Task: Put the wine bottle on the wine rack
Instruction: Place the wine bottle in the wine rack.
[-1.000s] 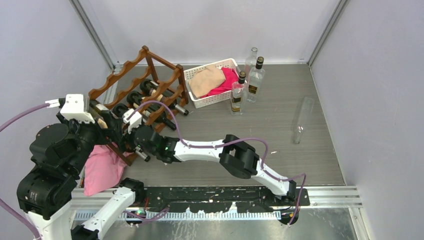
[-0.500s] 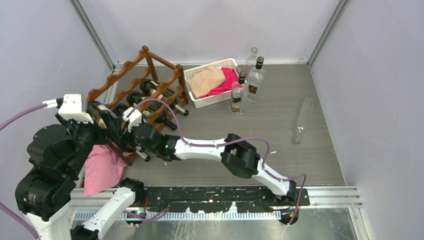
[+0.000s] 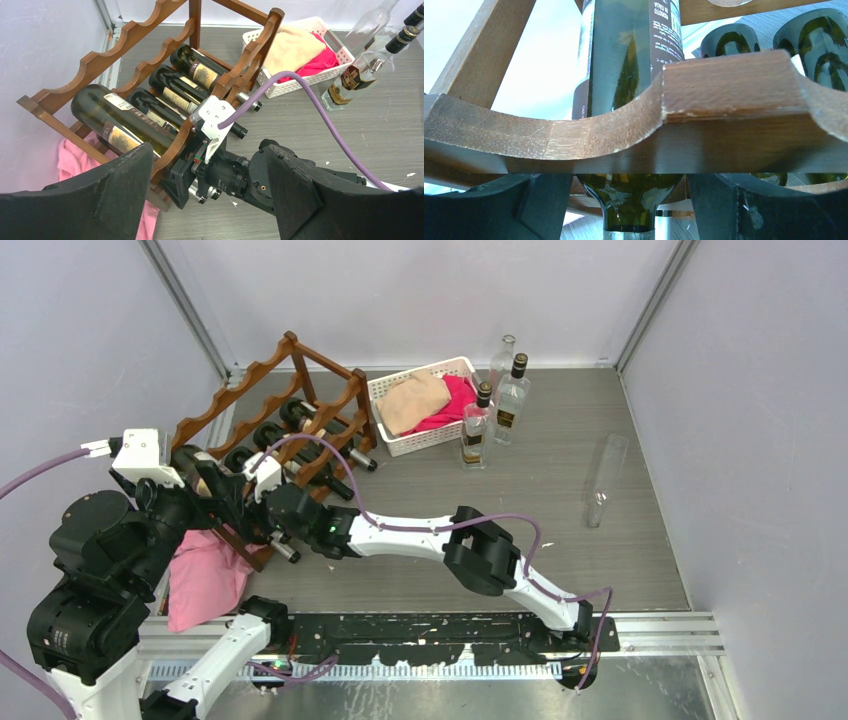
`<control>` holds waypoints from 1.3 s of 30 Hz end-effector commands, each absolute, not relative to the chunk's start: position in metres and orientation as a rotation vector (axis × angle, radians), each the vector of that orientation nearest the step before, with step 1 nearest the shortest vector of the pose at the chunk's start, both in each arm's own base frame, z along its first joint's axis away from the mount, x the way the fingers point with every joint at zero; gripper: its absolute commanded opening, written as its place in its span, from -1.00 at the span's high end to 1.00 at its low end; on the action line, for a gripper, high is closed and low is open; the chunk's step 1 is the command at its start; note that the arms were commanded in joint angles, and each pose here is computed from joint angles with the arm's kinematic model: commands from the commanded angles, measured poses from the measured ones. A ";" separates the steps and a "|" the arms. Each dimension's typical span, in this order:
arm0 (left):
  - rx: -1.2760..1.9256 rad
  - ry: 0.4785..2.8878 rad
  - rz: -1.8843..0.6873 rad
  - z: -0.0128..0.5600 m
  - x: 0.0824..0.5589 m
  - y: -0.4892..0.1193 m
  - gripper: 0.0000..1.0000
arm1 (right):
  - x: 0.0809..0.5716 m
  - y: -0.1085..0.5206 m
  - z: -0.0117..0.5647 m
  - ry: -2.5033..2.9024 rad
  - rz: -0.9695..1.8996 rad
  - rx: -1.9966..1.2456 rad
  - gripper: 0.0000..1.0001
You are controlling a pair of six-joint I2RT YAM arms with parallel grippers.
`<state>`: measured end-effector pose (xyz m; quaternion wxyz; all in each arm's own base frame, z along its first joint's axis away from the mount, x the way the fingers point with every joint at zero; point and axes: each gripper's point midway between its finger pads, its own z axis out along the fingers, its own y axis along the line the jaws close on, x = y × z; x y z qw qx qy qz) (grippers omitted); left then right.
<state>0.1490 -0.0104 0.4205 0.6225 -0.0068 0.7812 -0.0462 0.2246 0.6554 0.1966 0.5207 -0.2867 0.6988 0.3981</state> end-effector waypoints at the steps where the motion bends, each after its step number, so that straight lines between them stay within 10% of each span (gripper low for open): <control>1: -0.024 1.722 -0.144 0.441 0.150 -0.014 -0.63 | 0.252 0.655 0.288 1.528 1.147 -0.399 -0.57; 29: -0.015 1.719 -0.169 0.441 0.155 -0.019 -0.62 | 0.255 0.660 0.278 1.569 1.131 -0.357 -0.74; 39: -0.017 1.717 -0.173 0.441 0.153 -0.019 -0.61 | 0.257 0.658 0.267 1.575 1.111 -0.360 -0.38</control>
